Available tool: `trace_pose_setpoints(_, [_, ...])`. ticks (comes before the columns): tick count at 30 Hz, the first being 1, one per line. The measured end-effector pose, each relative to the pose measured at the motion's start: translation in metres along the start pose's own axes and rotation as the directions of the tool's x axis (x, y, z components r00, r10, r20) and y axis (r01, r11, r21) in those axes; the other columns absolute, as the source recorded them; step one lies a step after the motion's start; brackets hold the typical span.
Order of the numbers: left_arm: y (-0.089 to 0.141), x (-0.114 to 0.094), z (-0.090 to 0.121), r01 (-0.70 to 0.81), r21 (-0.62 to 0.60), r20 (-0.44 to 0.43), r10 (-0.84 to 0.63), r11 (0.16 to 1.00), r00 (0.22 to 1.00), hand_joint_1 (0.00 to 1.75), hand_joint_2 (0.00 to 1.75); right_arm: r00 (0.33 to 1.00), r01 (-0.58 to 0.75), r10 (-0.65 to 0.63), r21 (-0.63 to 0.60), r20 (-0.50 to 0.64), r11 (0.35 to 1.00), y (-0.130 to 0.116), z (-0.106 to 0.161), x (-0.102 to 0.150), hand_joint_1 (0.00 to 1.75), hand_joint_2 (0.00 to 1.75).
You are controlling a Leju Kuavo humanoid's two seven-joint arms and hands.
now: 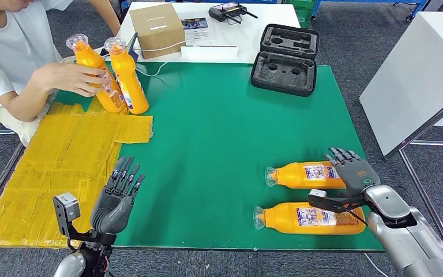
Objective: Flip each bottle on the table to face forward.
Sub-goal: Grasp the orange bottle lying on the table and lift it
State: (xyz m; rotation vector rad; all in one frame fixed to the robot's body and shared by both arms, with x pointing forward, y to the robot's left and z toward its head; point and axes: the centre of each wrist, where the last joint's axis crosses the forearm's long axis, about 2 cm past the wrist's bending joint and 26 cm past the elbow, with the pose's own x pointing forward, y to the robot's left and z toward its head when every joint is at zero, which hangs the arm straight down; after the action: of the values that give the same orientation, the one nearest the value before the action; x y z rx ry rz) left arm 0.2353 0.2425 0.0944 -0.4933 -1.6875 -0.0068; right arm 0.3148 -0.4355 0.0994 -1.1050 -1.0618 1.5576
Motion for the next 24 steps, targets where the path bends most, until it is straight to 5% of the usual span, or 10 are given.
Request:
trace_pose_setpoints(3, [-0.001, -0.001, -0.002, -0.007, -0.004, 0.000, 0.007, 1.000, 1.000, 0.00, 1.75, 1.000, 0.018, -0.019, 0.016, 0.018, 1.000, 0.003, -0.004, 0.004, 0.06, 1.75])
trace_pose_setpoints(4, [-0.001, -0.001, -0.003, -0.010, -0.005, -0.001, 0.010, 1.000, 1.000, 0.00, 1.75, 1.000, 0.020, -0.021, 0.021, 0.021, 1.000, 0.003, -0.005, 0.005, 0.28, 1.75])
trace_pose_setpoints(7, [-0.003, -0.003, -0.005, -0.021, -0.011, -0.004, 0.021, 1.000, 1.000, 0.00, 1.75, 0.999, 0.031, -0.032, 0.048, 0.032, 0.998, 0.004, -0.010, 0.007, 1.34, 1.75])
trace_pose_setpoints(8, [-0.003, -0.003, -0.007, -0.024, -0.015, -0.005, 0.024, 1.000, 1.000, 0.00, 1.75, 0.998, 0.041, -0.044, 0.062, 0.038, 0.997, 0.005, -0.011, 0.007, 1.48, 1.75])
trace_pose_setpoints(12, [-0.005, -0.005, -0.010, -0.032, -0.025, -0.008, 0.032, 0.999, 0.999, 0.00, 1.75, 0.993, 0.096, -0.104, 0.113, 0.064, 0.989, 0.008, -0.015, 0.006, 1.72, 1.75])
trace_pose_setpoints(24, [-0.005, -0.010, -0.010, -0.052, -0.018, -0.022, 0.051, 0.999, 0.998, 0.00, 1.75, 0.996, 0.076, -0.079, 0.084, 0.033, 0.994, 0.008, -0.020, 0.010, 1.75, 1.75])
